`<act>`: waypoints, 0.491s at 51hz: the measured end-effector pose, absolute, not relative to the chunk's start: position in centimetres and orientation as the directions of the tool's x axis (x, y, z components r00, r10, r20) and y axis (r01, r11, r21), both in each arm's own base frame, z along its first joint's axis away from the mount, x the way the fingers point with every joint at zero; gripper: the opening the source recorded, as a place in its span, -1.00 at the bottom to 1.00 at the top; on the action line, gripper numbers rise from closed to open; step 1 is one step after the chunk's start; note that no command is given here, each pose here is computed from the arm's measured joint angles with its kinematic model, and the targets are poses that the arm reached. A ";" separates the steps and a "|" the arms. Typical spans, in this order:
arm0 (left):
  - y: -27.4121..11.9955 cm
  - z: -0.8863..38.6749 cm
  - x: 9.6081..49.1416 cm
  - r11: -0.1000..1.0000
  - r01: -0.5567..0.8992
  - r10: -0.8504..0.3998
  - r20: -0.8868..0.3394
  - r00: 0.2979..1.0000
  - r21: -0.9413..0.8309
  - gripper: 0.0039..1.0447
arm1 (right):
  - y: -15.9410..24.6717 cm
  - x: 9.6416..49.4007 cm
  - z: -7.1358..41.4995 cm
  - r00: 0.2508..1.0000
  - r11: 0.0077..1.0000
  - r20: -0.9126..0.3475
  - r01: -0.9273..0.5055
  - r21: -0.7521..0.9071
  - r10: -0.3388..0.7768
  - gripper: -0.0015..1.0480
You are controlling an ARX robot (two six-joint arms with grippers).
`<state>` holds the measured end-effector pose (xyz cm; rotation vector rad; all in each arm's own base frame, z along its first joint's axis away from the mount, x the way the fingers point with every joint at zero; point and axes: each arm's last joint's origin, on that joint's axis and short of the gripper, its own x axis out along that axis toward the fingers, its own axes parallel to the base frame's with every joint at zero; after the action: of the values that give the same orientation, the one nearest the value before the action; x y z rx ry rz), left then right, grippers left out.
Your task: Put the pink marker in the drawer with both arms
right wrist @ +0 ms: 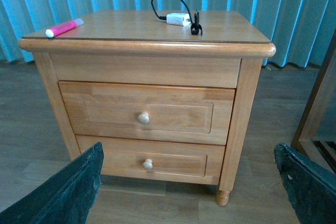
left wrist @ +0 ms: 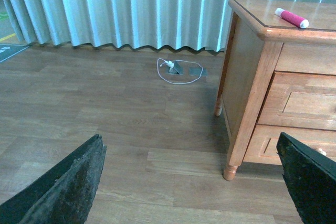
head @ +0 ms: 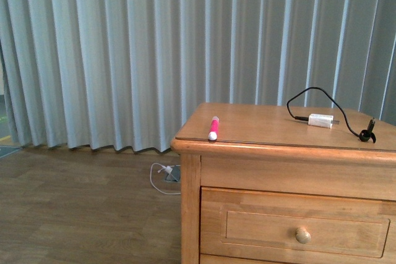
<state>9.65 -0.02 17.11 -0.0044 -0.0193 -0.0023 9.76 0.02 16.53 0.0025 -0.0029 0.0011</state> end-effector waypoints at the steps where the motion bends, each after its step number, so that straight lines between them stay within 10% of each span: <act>1: 0.0 17.1 9.7 1.000 0.002 -0.002 0.019 1.000 -0.004 0.89 | 0.0 9.8 16.5 1.000 1.000 0.003 -0.001 0.002 0.001 0.84; 25: 0.0 17.1 9.7 1.000 0.002 -0.002 0.019 1.000 -0.004 0.89 | 0.0 9.8 16.5 1.000 1.000 0.003 -0.001 0.002 0.001 0.84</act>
<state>9.65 -0.02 17.11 -0.0044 -0.0193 -0.0023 9.76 0.02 16.53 0.0025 -0.0029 0.0008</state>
